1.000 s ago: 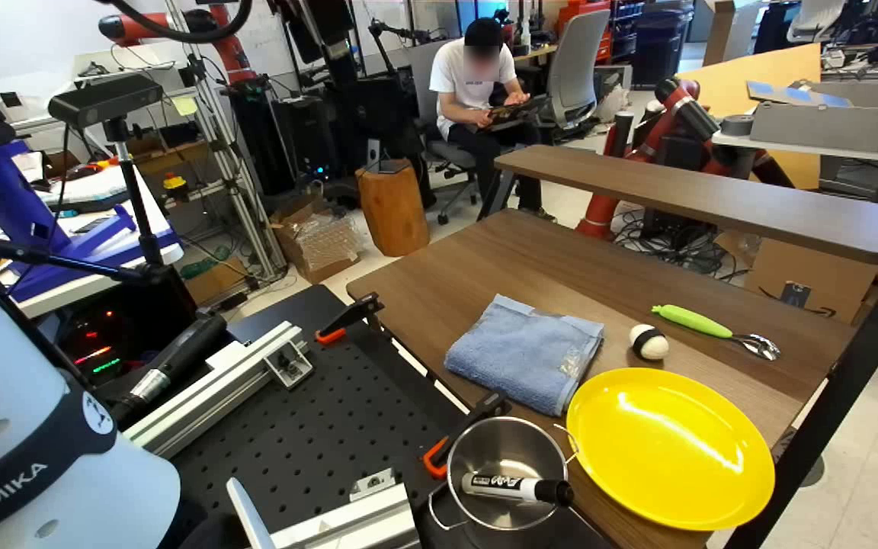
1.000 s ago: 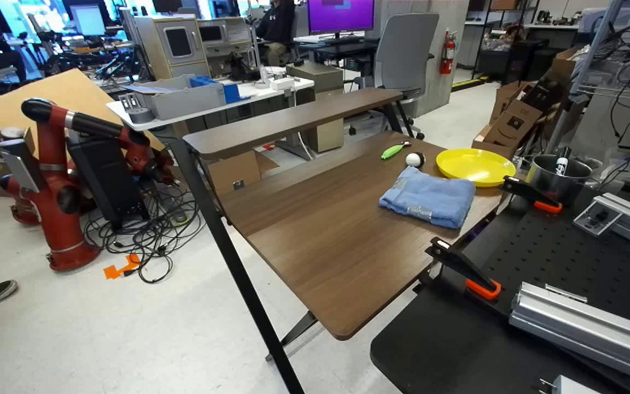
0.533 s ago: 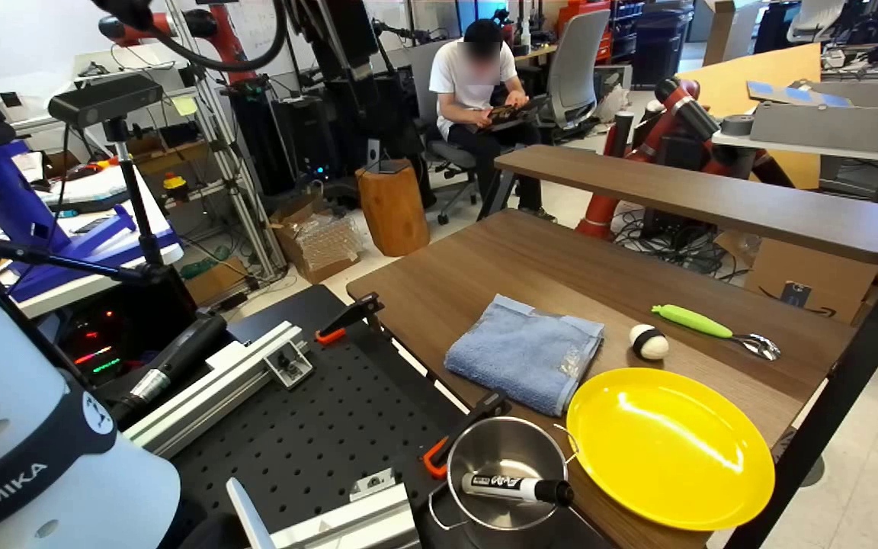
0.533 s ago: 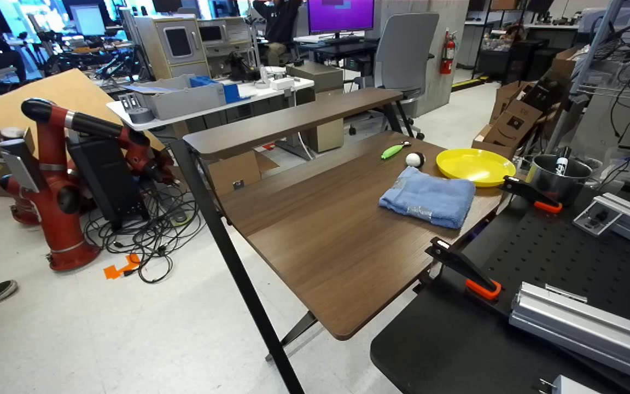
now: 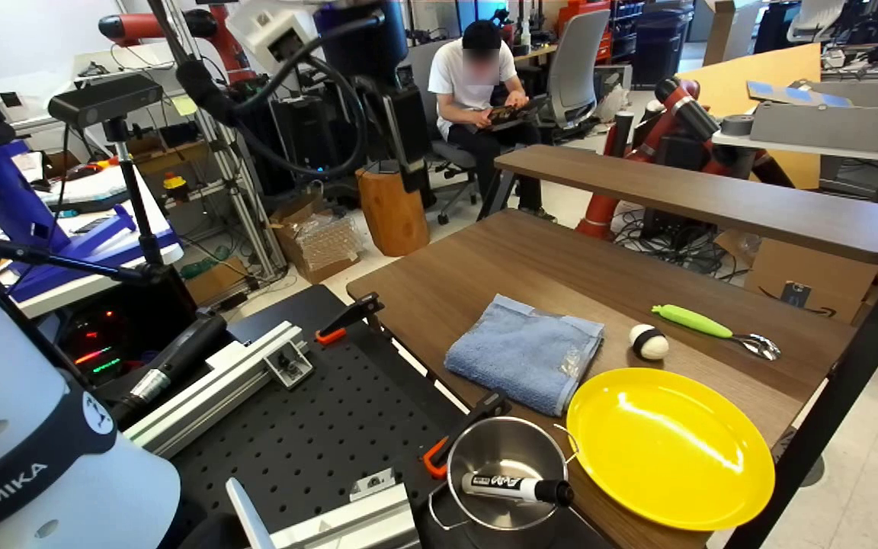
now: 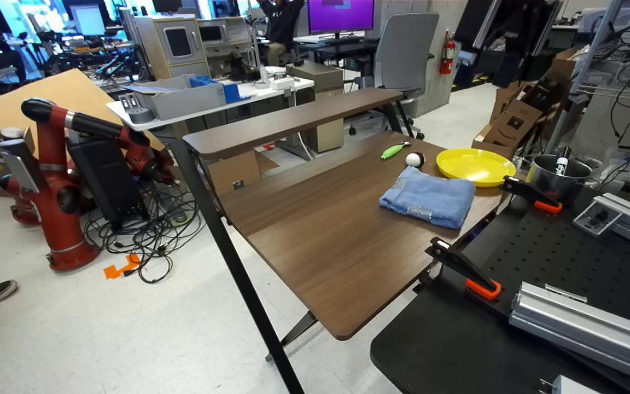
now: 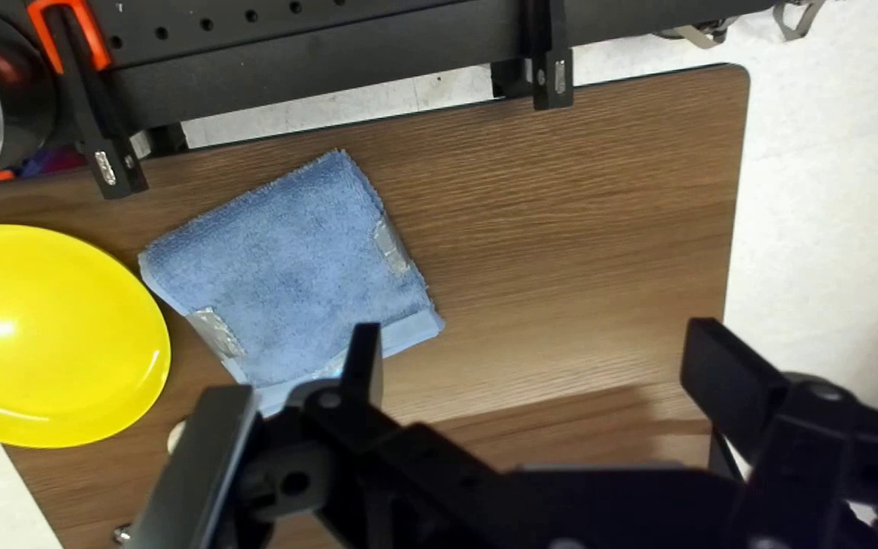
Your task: Slide the towel to the left side of the desk
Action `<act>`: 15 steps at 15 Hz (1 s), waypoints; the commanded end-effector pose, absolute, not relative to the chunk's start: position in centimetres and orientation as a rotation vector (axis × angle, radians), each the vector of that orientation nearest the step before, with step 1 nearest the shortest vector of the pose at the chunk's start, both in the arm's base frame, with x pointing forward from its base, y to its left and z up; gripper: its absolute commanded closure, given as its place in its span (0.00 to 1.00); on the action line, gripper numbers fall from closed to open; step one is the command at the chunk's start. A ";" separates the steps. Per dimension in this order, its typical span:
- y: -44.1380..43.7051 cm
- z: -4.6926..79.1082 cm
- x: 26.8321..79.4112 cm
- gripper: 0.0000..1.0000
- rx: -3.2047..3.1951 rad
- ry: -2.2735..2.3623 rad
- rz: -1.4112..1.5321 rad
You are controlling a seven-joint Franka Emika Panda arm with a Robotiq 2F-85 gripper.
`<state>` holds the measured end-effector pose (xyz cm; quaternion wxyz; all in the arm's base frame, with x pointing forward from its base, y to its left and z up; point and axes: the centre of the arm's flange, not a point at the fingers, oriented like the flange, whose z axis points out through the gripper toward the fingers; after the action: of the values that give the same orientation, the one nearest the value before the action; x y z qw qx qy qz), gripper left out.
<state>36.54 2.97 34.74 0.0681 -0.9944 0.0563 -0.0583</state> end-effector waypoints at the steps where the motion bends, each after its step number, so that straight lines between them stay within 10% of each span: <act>1: 0.8 31.4 39.1 0.00 -3.024 0.162 -0.156; 15: -5.9 20.1 47.0 0.00 -3.077 0.350 -0.036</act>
<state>44.80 -5.39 22.28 0.0300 -0.9924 0.1191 -0.0092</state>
